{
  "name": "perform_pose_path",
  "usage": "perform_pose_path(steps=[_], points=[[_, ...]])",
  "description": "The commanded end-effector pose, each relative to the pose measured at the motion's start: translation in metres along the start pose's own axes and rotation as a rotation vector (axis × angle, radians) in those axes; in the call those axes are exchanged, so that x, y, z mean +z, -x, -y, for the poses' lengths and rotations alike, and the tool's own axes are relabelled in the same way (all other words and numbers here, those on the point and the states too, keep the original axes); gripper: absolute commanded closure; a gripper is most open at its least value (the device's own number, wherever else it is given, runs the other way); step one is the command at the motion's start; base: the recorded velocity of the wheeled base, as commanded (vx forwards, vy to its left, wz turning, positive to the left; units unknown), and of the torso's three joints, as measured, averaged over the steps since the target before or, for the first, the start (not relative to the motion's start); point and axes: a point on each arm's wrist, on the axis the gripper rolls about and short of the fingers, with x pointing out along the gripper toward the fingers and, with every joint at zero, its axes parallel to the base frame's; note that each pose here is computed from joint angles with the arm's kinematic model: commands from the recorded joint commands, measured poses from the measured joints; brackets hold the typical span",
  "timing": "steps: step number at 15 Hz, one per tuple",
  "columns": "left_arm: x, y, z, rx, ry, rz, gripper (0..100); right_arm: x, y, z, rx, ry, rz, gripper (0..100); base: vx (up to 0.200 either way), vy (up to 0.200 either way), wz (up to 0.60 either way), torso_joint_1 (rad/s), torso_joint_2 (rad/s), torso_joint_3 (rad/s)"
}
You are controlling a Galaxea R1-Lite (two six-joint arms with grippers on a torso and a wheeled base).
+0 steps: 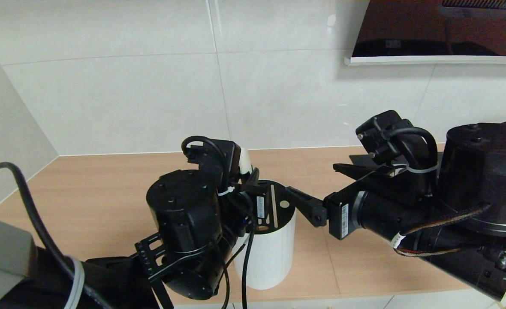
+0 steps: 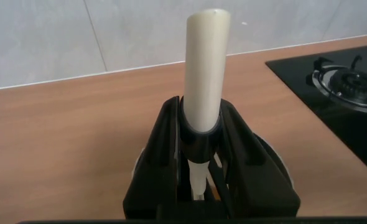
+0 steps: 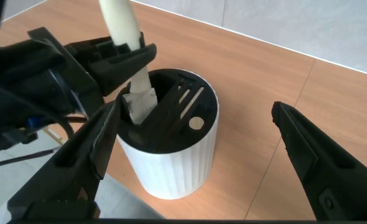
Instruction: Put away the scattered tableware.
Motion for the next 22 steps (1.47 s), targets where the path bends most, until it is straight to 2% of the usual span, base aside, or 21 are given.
perform_pose_path(steps=[1, 8, 9, 12, 15, 16, 18, 19, 20, 21, 22], points=[[-0.008, -0.004, 0.002, 0.009, -0.014, -0.018, 100, -0.001, -0.001, 0.0, 0.0, 0.0, -0.002, 0, 0.0, 0.0, 0.0, 0.0, 0.0, 0.0], [-0.014, -0.007, 0.005, 0.035, -0.006, -0.006, 100, -0.002, -0.001, 0.0, 0.0, 0.003, -0.007, 0, 0.0, 0.0, 0.0, 0.0, 0.0, 0.0], [-0.014, -0.007, 0.005, 0.035, -0.006, -0.005, 0, -0.002, -0.001, 0.0, 0.0, 0.001, -0.007, 0, 0.0, 0.0, 0.0, 0.0, 0.0, 0.0], [-0.01, -0.007, 0.006, 0.029, 0.014, 0.022, 0, -0.002, -0.001, 0.0, 0.001, 0.002, -0.008, 0, 0.0, 0.0, 0.0, 0.0, 0.0, 0.0], [-0.009, -0.007, 0.006, 0.028, 0.019, 0.03, 0, -0.002, -0.001, 0.0, 0.001, 0.003, -0.008, 0, 0.0, 0.0, 0.0, 0.0, 0.0, 0.0], [-0.002, -0.005, 0.006, 0.023, 0.041, 0.059, 0, -0.002, -0.001, 0.0, 0.0, 0.002, -0.008, 0, 0.0, 0.0, 0.0, 0.0, 0.0, 0.0], [0.035, 0.002, 0.001, -0.003, 0.162, 0.23, 0, 0.0, 0.0, 0.0, 0.001, -0.001, -0.001, 0, 0.0, 0.0, 0.0, 0.0, 0.0, 0.0], [0.053, 0.012, -0.003, -0.04, 0.203, 0.315, 0, 0.001, 0.001, 0.001, 0.0, -0.002, 0.003, 0, 0.0, 0.0, 0.0, 0.0, 0.0, 0.0], [0.068, 0.024, -0.011, -0.088, 0.221, 0.381, 0, 0.003, 0.002, 0.005, -0.013, -0.008, 0.015, 0, 0.0, 0.0, 0.0, 0.0, 0.0, 0.0], [0.081, 0.036, -0.019, -0.125, 0.234, 0.422, 0, 0.006, 0.003, 0.011, -0.034, -0.014, 0.027, 0, 0.0, 0.0, 0.0, 0.0, 0.0, 0.0], [0.102, 0.056, -0.032, -0.173, 0.259, 0.484, 0, 0.012, 0.004, 0.024, -0.077, -0.027, 0.058, 0, 0.0, 0.0, 0.0, 0.0, 0.0, 0.0]])
